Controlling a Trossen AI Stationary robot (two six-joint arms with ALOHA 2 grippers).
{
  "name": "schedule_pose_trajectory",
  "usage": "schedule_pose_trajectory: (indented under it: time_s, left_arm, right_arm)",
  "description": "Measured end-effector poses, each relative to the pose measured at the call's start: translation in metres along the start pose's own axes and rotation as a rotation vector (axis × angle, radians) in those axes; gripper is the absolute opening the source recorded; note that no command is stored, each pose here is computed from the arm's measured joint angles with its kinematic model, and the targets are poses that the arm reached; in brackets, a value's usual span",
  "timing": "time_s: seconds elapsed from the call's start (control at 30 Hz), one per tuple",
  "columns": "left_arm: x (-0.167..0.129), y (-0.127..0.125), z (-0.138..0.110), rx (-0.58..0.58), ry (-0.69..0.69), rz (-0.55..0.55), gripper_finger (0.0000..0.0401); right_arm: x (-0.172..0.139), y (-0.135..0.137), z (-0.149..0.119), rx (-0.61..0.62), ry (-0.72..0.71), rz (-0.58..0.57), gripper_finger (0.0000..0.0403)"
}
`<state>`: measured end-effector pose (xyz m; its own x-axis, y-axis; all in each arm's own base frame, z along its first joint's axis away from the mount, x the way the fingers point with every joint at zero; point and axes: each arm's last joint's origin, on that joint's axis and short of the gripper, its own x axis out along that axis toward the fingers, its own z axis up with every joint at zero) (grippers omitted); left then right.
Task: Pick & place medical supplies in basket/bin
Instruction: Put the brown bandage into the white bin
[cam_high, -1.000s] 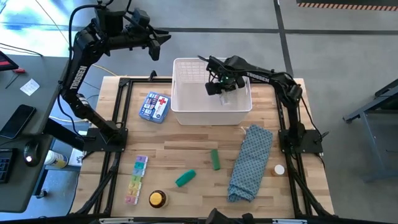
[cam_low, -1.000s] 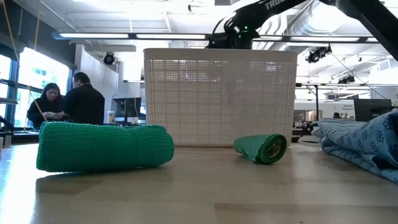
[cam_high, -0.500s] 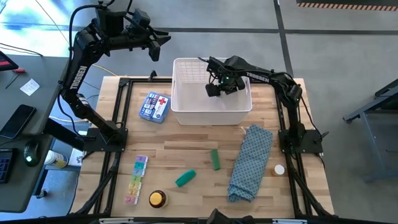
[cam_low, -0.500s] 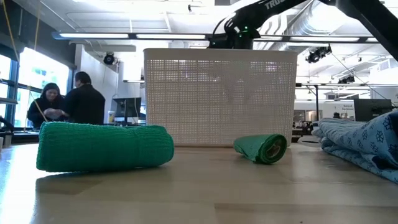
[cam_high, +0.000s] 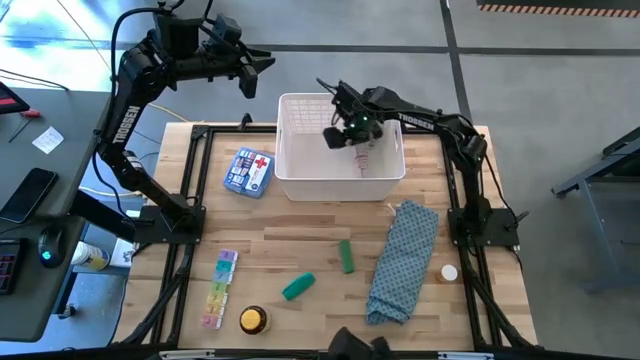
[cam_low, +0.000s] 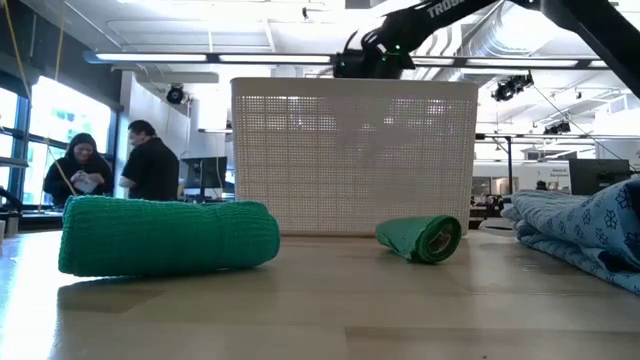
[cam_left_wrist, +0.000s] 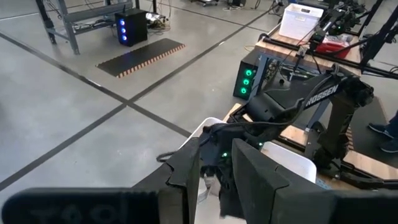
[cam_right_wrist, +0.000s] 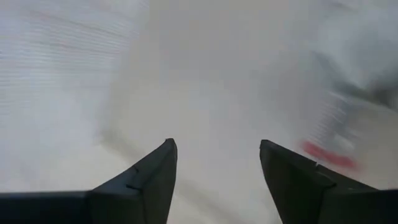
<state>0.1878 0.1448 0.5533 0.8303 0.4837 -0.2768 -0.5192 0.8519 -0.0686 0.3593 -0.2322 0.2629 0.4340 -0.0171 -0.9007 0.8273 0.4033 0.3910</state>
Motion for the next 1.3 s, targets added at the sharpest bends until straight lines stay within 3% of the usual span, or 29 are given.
schedule_pose_trajectory:
  time_s: [0.13, 0.53, 0.7, 0.9, 1.3]
  left_arm:
    - [0.0, 0.0, 0.001, 0.001, -0.007, 0.0, 0.0129]
    - [0.0, 0.0, 0.001, -0.006, -0.007, -0.003, 0.0129]
    - [0.0, 0.0, 0.0, -0.029, 0.004, -0.007, 0.0129]
    - [-0.001, 0.0, -0.002, -0.033, 0.018, -0.007, 0.0129]
    - [-0.001, 0.0, -0.002, -0.029, 0.017, -0.009, 0.0129]
  right_arm:
    - [0.005, 0.013, 0.002, -0.041, -0.057, 0.066, 0.0197]
    - [0.078, 0.0, -0.004, -0.041, 0.096, -0.071, 0.0054]
    - [0.086, -0.01, -0.004, -0.018, 0.122, -0.141, 0.0008]
    - [0.083, -0.019, -0.01, -0.005, 0.144, -0.3, 0.001]
    - [0.076, -0.03, -0.021, -0.045, 0.224, -0.51, 0.0003]
